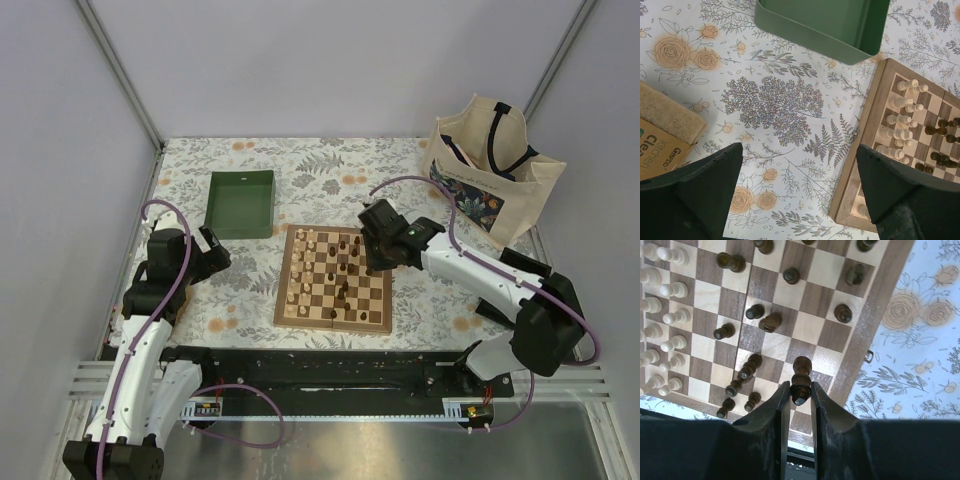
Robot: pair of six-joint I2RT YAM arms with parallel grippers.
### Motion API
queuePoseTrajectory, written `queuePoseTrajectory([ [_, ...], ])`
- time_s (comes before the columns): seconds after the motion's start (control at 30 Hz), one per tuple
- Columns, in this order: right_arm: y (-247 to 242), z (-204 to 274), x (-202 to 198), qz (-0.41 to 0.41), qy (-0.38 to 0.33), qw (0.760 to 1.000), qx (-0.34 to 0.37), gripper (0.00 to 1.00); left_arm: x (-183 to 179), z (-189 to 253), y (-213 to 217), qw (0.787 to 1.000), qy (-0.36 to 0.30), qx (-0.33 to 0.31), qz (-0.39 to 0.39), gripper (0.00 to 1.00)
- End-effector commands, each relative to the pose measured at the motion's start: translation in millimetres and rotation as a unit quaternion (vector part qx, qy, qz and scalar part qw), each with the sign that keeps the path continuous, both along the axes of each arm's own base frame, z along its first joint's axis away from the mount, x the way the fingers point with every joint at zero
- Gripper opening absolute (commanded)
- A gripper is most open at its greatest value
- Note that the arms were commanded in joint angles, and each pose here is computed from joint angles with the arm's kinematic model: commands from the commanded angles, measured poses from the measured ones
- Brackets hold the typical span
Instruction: Set up the chess pieces on the board
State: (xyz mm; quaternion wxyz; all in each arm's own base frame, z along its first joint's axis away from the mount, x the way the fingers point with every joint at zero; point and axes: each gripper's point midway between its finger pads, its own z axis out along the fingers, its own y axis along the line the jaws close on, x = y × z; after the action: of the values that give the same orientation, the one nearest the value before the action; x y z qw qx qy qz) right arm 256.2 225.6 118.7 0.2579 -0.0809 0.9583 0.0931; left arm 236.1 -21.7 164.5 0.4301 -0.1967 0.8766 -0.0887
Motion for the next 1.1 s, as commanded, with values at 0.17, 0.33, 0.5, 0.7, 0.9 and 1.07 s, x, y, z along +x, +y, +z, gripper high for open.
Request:
queuePoseTrajectory([
  [0.17,-25.2,-15.9,-9.2,-0.027,0.014,0.999,-0.013,0.21,9.8,18.1,-2.3,0.999,-0.038,-0.005,-0.006,0.99],
  [0.33,-25.8,-21.7,-10.0,-0.028,0.020,0.999,-0.011,0.21,9.3,17.5,-2.0,0.999,-0.037,-0.005,-0.006,0.99],
  [0.5,-25.7,-27.7,-8.7,-0.027,0.026,0.999,-0.011,0.22,9.7,17.5,-2.0,0.999,-0.037,-0.005,-0.006,0.99],
  [0.7,-20.7,-27.3,-10.8,-0.021,0.032,0.999,-0.001,0.22,9.6,16.8,-1.8,0.999,-0.036,-0.004,-0.005,0.99],
  [0.9,1.8,-23.5,-10.8,-0.006,0.043,0.998,0.050,0.22,9.5,16.9,-2.0,0.999,-0.035,-0.005,-0.006,0.99],
  [1.07,7.6,-22.4,-7.7,0.004,0.041,0.998,0.049,0.22,9.5,18.5,-0.9,0.999,-0.039,-0.003,-0.003,0.99],
])
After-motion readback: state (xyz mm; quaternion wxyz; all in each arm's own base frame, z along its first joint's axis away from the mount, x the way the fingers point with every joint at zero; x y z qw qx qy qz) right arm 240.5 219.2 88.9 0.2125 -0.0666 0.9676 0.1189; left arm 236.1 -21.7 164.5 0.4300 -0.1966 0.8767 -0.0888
